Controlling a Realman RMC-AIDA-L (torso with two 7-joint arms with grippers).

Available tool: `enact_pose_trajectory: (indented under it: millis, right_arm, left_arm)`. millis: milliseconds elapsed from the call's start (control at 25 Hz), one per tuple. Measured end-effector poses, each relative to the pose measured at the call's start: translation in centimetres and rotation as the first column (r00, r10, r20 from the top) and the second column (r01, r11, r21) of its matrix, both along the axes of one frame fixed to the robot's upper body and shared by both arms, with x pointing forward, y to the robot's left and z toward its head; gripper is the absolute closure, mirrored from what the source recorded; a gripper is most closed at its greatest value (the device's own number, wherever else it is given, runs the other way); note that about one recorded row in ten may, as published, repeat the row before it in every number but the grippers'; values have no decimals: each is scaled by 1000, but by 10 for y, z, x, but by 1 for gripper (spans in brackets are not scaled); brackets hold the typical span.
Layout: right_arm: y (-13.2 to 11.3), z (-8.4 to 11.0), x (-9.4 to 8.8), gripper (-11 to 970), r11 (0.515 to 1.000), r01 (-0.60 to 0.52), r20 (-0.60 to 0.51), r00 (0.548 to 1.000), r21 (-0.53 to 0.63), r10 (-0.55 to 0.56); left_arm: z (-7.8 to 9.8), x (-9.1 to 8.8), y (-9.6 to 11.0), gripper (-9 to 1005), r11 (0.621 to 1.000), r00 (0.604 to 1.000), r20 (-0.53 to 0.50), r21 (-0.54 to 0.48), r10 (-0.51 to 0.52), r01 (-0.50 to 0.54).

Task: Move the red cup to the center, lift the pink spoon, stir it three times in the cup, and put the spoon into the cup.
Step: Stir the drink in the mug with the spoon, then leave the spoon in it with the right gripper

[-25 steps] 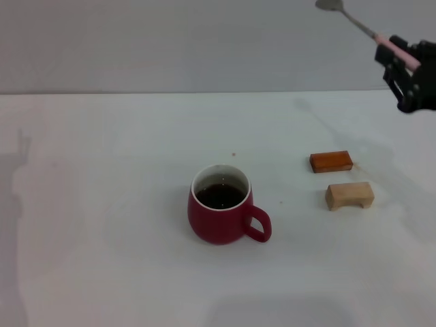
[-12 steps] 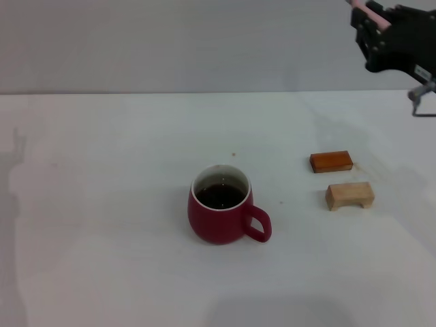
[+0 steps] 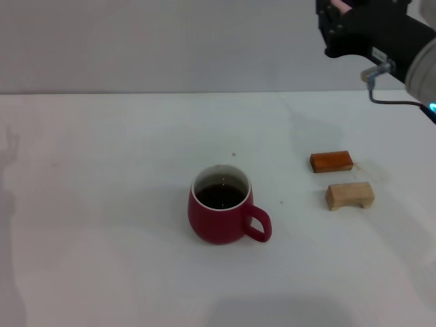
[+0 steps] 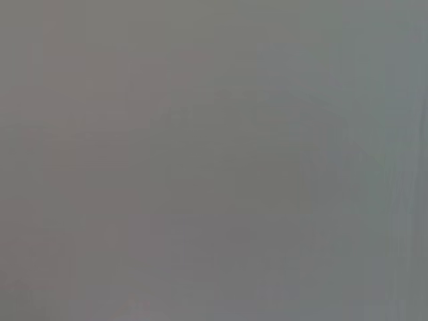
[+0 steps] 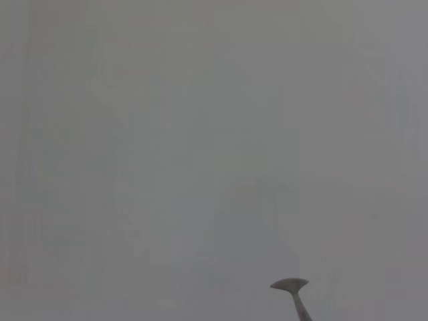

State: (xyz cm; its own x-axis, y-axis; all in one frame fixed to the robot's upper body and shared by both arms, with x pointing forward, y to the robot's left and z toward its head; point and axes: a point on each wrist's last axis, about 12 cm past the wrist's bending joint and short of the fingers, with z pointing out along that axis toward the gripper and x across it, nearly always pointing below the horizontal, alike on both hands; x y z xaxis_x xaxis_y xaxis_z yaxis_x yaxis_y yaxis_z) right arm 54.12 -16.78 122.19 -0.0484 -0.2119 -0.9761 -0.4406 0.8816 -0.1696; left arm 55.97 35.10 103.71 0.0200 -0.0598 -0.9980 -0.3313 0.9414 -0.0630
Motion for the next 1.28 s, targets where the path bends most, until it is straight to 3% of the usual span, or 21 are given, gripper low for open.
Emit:
enact_pose_trajectory:
  millis: [640,1280]
  right_arm:
    - [32,20,-12,809,996,-95,-193,977,2,93]
    - [52,36,-23,810,962,-240,-429,888,-127,165]
  left_arm:
    - [4,0,12,151,999,998,18,-6,53,-53]
    - [4,0,13,152,998,998,17,-10,60,-60]
